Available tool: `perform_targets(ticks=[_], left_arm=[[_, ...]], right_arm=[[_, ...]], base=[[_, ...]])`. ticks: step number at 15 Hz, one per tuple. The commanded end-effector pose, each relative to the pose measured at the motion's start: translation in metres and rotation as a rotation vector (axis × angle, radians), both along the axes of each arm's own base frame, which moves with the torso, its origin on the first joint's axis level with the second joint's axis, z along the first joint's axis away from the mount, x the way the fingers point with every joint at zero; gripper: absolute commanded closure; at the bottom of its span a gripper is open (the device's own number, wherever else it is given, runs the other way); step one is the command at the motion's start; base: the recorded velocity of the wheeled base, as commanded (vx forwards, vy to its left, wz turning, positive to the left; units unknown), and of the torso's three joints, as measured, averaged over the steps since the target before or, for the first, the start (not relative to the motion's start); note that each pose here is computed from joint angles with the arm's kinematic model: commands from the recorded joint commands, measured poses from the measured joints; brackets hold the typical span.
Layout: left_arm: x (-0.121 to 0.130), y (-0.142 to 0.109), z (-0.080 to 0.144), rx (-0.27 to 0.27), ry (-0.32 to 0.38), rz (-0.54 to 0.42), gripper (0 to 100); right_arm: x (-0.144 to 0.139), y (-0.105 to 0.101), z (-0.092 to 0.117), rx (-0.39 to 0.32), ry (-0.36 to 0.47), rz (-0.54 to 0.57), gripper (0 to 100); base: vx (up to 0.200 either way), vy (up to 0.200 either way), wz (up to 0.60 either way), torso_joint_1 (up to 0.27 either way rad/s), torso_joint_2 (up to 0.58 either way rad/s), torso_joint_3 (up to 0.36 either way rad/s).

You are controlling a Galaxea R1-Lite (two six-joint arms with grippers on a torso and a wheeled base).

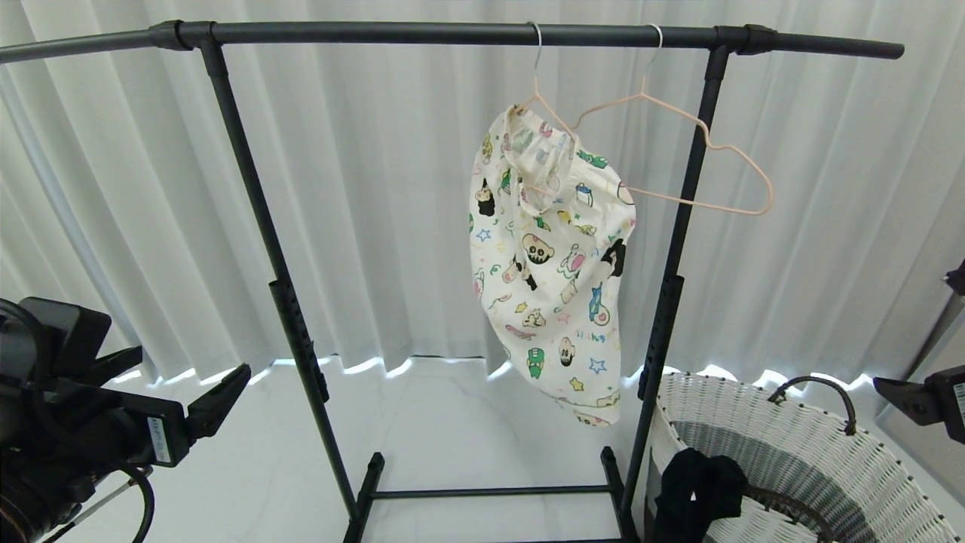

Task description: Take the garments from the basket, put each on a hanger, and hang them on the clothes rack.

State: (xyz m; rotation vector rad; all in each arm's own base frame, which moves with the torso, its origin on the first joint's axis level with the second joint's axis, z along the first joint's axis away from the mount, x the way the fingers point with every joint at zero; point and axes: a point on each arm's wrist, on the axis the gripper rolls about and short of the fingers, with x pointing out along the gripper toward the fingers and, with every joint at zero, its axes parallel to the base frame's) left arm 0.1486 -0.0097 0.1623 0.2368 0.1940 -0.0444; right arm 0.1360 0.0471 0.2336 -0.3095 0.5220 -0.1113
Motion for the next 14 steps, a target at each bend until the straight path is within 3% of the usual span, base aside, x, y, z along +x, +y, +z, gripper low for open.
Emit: perform_targets(ticks=[1,6,9,10,12,14], left_arm=[[0.0,-0.001,-0.001,0.001,0.005,-0.007,0],[-0.001,-0.001,-0.004,0.003,0.017,-0.006,0],[0.0,-0.002,-0.004,0.003,0.02,-0.026,0],[0.0,-0.003,-0.004,0.001,0.02,-0.028,0],[-0.001,-0.004,-0.005,0.003,0.02,-0.036,0],[-0.001,-0.006,-0.005,0.005,0.02,-0.047,0]], right_arm=[[0.001,0.0,-0.006,-0.011,0.026,0.0,0],[-0.003,-0.001,-0.025,-0.083,0.102,0.052,0],[-0.002,0.003,-0.045,-0.102,0.183,0.241,0],[-0.002,0.003,-0.047,-0.114,0.195,0.25,0],[0.0,0.005,-0.077,-0.181,0.293,0.331,0],[0.001,0.006,-0.097,-0.236,0.377,0.42,0]], base=[[0.0,0.0,0.0,-0.139,0.46,0.31],[0.0,0.0,0.0,-0.095,0.36,0.255],[0.2,0.0,0.0,-0.02,0.05,0.041],[0.2,0.0,0.0,-0.007,0.02,0.017],[0.2,0.0,0.0,0.0,0.01,0.007],[0.0,0.0,0.0,0.0,0.0,0.0]])
